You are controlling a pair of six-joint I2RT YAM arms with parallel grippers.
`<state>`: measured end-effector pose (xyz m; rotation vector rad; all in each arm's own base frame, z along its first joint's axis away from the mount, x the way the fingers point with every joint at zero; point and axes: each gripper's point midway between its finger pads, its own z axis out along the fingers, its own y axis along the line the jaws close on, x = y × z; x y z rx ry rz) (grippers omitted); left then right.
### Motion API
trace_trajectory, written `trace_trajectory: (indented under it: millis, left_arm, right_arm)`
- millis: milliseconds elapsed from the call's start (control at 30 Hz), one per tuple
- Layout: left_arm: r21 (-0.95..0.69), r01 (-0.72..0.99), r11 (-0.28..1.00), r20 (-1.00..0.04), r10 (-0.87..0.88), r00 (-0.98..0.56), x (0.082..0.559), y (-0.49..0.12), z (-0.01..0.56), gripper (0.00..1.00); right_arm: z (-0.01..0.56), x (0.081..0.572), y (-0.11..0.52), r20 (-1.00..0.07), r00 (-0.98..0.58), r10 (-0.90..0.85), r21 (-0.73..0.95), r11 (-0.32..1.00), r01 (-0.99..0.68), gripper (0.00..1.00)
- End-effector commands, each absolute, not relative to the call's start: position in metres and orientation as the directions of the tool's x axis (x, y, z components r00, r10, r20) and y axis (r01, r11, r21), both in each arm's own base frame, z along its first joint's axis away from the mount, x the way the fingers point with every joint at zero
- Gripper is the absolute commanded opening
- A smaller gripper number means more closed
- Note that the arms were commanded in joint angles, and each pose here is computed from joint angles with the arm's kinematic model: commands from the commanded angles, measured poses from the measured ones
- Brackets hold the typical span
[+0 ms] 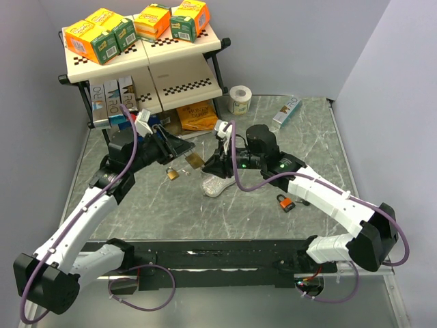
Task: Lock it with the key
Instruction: Lock the lock.
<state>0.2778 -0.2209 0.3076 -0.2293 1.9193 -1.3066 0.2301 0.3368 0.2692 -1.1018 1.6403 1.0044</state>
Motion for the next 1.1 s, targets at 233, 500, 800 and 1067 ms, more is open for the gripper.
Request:
trace_trajectory:
  millis: [233,500,800,1067]
  left_arm:
    - [-0.87,0.287,0.401,-0.489,-0.618,-0.616,0.287,-0.216,0.336,0.01]
    - [-0.885,0.271,0.379,-0.461,-0.63,-0.624,0.292,-0.217,0.336,0.01]
    - [-0.898,0.247,0.364,-0.434,-0.645,-0.629,0.295,-0.217,0.336,0.01]
    - [-0.898,0.174,0.404,-0.423,-0.688,-0.589,0.309,-0.204,0.33,0.01]
  right_arm:
    - [0.289,0.231,0.345,-0.969,-0.181,-0.166,0.135,0.258,-0.957,0.21]
    - [0.287,0.231,0.35,-0.968,-0.184,-0.172,0.136,0.255,-0.957,0.33]
    - [0.283,0.238,0.358,-0.968,-0.155,-0.197,0.096,0.281,-0.955,0.27]
    - [0.28,0.243,0.356,-0.966,-0.095,-0.239,0.009,0.34,-0.94,0.0]
